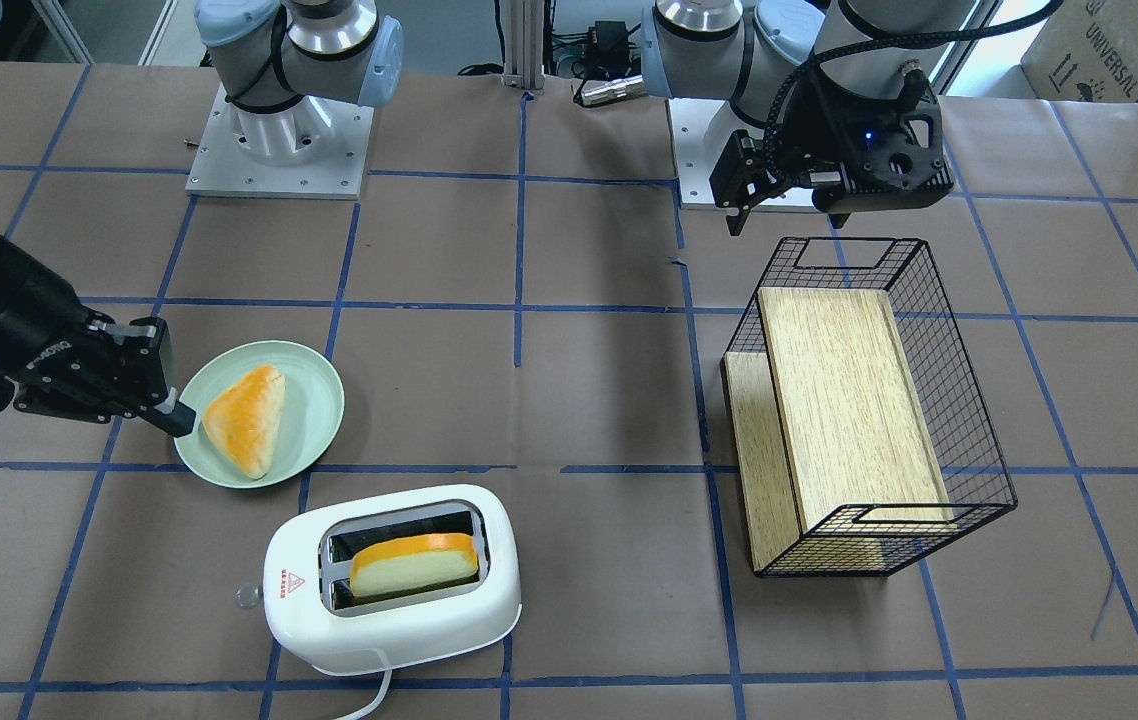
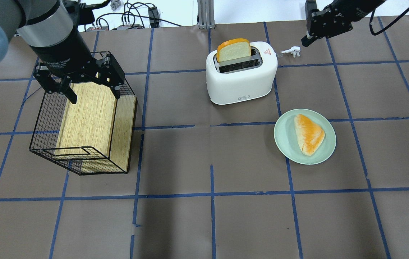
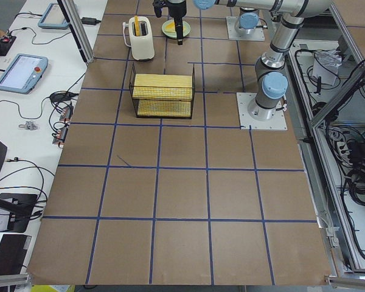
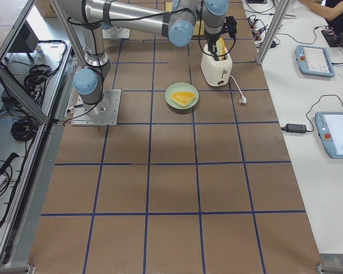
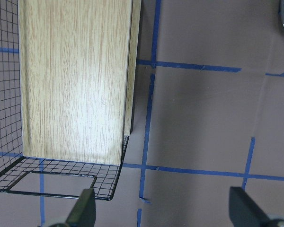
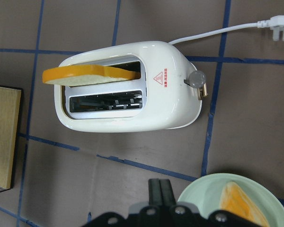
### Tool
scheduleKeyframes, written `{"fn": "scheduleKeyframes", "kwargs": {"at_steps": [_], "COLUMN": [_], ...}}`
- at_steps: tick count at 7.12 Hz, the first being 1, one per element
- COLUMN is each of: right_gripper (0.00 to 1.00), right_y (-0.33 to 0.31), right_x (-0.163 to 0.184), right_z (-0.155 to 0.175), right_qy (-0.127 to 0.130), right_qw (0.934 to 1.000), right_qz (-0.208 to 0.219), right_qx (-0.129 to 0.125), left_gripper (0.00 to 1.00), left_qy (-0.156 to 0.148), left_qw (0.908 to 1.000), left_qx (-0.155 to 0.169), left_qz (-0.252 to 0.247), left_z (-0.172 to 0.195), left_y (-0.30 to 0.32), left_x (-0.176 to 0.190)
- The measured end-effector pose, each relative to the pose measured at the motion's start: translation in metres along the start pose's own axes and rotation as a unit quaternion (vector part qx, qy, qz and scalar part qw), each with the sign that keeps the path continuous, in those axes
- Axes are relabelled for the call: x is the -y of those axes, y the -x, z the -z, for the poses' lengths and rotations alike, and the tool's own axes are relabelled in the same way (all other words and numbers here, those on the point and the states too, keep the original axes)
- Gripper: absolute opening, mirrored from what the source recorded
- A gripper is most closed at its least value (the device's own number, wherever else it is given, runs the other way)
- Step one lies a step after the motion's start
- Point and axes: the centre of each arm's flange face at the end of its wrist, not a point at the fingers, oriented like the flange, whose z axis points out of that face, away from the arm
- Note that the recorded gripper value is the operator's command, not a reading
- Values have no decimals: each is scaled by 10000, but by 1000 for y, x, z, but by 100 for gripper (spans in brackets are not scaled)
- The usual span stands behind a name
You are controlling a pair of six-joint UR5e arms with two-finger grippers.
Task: Press toaster with right arm
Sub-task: 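Move the right gripper toward the lever on the white toaster's side, then press the toaster lever down with the right gripper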
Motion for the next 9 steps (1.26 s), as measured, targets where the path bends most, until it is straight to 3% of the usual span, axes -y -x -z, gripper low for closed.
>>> {"fn": "scheduleKeyframes", "kwargs": {"at_steps": [2,6,9], "right_gripper": [6,7,7], "right_y": [-31,-83,-95], "right_x": [15,43,56], "right_z": [-20,-94,-123], "right_qy": [-55,-31,-47], "right_qw": [9995,9993,9994], "right_qz": [3,-4,46], "right_qx": [299,363,354], "left_gripper": [100,100,100], "left_qy": [0,0,-2], "left_qw": [10000,10000,10000], "left_qx": [0,0,0], "left_qz": [-2,-2,-2], "left_z": [0,0,0], "left_y": [0,0,0], "left_x": [0,0,0]}}
